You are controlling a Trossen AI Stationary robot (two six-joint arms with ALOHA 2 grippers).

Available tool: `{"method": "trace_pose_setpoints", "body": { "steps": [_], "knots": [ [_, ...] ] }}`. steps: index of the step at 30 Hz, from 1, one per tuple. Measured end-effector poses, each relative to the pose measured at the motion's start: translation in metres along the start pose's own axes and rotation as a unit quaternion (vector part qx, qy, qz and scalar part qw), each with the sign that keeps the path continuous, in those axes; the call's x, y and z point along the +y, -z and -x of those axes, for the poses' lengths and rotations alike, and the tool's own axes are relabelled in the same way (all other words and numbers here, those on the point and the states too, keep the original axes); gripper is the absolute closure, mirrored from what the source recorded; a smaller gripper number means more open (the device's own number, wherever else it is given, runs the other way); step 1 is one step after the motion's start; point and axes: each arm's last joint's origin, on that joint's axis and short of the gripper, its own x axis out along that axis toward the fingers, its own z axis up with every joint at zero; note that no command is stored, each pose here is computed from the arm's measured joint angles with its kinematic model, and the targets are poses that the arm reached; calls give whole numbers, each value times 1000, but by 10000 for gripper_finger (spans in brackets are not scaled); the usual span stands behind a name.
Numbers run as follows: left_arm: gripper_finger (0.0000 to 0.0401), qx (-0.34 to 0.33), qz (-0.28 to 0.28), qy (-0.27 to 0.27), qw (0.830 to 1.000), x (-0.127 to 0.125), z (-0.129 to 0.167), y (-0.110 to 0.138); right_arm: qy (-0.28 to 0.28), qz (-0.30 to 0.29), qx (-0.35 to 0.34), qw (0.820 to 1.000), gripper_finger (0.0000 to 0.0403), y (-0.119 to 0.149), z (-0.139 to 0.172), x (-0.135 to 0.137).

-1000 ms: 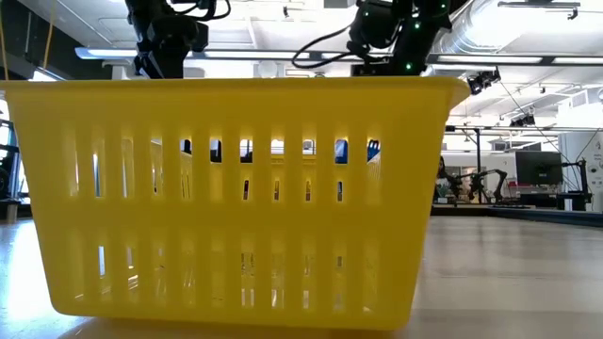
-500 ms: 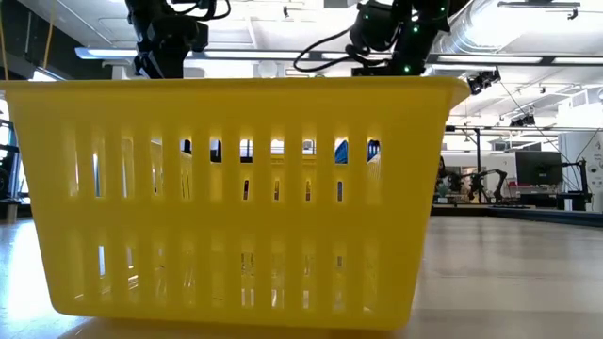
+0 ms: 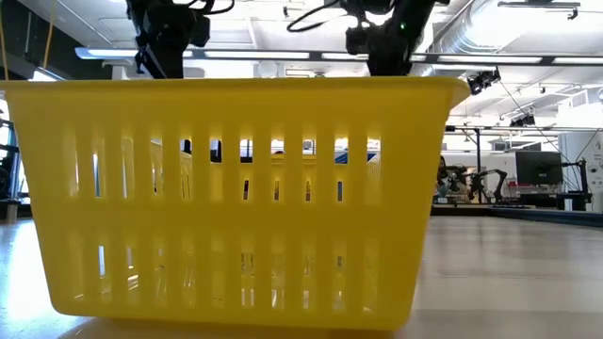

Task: Stack baskets on shelf by color
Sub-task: Stack the yellow bin on top of the blue bin on the shelf

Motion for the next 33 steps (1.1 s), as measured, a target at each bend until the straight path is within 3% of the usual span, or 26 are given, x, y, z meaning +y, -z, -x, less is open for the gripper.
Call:
{"method": "trace_pose_setpoints", "body": {
  "steps": [6,12,21,33],
  "knots": [
    [229,7,-36,38,999,-19,2,5,-69,-74,6,995,293,0,3,22],
    [229,9,-84,55,995,-39,4,13,-100,-144,19,984,293,1,8,54],
    [229,10,-175,86,981,-74,11,32,-126,-276,45,952,293,9,16,103],
    [229,-61,-242,163,955,-117,24,45,-134,-365,71,919,293,30,29,166]
  ]
}}
